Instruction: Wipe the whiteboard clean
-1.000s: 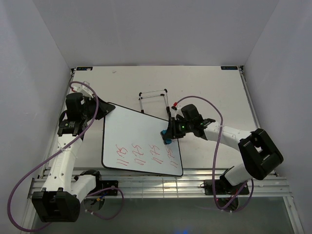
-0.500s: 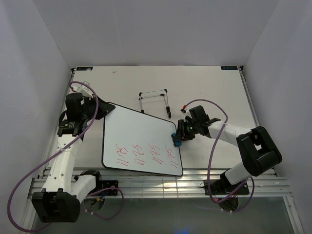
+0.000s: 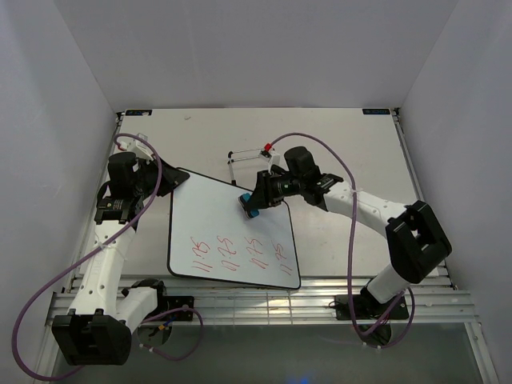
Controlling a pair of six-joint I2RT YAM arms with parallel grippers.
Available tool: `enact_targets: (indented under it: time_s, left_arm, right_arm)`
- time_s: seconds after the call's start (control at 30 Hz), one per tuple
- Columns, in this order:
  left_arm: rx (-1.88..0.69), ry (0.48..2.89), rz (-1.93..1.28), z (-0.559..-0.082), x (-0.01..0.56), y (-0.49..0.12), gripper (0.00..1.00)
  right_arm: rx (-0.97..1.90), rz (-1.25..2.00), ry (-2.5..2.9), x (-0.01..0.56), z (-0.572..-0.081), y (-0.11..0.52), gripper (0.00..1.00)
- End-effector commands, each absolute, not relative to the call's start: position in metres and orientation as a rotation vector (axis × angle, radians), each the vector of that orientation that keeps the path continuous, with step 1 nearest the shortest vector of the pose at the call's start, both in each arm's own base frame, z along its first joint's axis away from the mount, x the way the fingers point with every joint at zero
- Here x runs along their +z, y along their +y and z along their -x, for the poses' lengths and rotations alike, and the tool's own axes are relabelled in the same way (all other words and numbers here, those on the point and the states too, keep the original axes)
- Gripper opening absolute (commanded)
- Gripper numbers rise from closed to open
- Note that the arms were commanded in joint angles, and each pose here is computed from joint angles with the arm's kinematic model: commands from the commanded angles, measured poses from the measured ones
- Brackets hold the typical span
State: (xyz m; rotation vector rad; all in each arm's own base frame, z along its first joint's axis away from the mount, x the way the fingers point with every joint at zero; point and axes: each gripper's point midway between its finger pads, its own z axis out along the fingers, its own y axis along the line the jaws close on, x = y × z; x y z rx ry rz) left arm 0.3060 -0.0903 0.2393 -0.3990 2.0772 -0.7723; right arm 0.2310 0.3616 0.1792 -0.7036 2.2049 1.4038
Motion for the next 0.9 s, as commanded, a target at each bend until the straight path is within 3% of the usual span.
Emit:
enact_targets:
  time_s: [0.0,0.27,0.53,0.7,0.87]
  left_arm:
    - [-0.53,2.126,0.278,-0.305,0.216,-0.066,0.0]
    - [-0.522,2.12,0.282,-0.303,0.216,-0.065,0.0]
    - [-0.521,2.118,0.286,-0.302,0.216,-0.064,0.0]
    - [-0.521,2.117,0.286,-0.301,0.216,-0.064,0.0]
    - [-0.515,2.12,0.297,-0.301,0.213,-0.063,0.0]
  right_arm:
    - [1.235,0.611,2.413,0.113,-0.24,0.335,0.15]
    - [0.84,0.424,2.696,0.016,-0.233,0.243,0.15]
    - [0.7,0.375,2.765,-0.001,-0.231,0.21,0.15]
    - [0.942,0.473,2.6,0.052,-0.233,0.259,0.14]
    - [1.201,0.764,2.357,0.132,-0.187,0.362,0.14]
